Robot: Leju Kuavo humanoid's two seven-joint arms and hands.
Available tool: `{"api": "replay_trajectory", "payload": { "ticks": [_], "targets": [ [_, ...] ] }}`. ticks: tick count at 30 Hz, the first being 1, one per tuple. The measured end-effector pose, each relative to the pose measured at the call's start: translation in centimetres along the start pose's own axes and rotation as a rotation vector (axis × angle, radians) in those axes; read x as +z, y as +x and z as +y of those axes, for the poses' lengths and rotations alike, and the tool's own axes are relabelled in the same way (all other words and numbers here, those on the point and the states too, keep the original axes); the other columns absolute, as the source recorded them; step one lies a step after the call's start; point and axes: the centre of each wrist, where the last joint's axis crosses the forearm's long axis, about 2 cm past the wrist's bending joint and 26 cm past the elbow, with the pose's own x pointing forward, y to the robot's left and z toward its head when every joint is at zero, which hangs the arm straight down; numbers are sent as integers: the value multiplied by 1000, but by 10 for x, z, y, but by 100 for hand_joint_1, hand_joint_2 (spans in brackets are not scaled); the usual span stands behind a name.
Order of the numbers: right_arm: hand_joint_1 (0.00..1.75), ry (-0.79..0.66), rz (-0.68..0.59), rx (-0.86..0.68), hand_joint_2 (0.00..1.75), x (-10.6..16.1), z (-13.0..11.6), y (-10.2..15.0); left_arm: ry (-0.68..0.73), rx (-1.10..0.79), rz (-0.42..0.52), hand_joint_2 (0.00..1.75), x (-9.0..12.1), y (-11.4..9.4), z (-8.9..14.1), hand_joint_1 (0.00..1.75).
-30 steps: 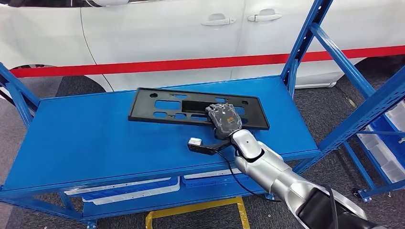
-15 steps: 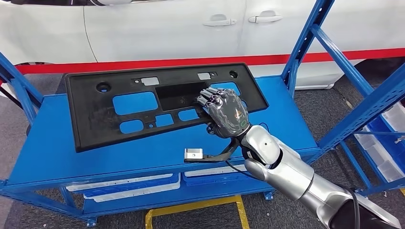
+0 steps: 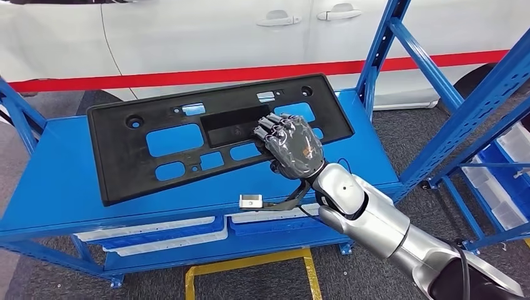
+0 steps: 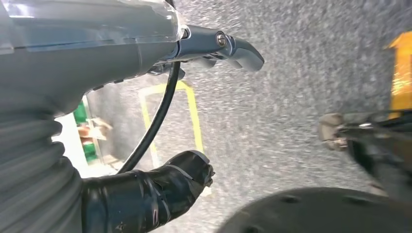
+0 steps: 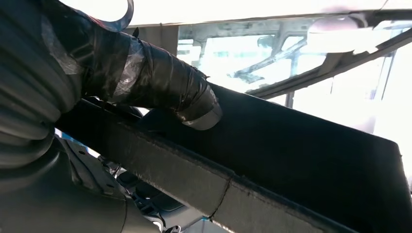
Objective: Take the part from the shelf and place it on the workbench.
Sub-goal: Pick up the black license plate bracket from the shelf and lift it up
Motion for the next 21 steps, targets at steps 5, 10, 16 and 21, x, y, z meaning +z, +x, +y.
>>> {"api": "replay_trajectory", "payload": {
  "ticks": [5, 10, 16, 21],
  "targets": [
    [175, 1, 0, -6, 175, -4, 0, -1, 43, 31, -40, 175, 1, 3, 4, 0],
    [175, 1, -16, -32, 175, -9, 0, -4, 65, 36, -79, 175, 0, 5, 4, 0],
    [175, 9, -56, -79, 175, -14, -2, -1, 87, 45, -89, 175, -3, 4, 7, 0],
    [175, -11, -78, -107, 175, -26, -10, 6, 90, 55, -90, 175, -5, 5, 5, 0]
  ]
}}
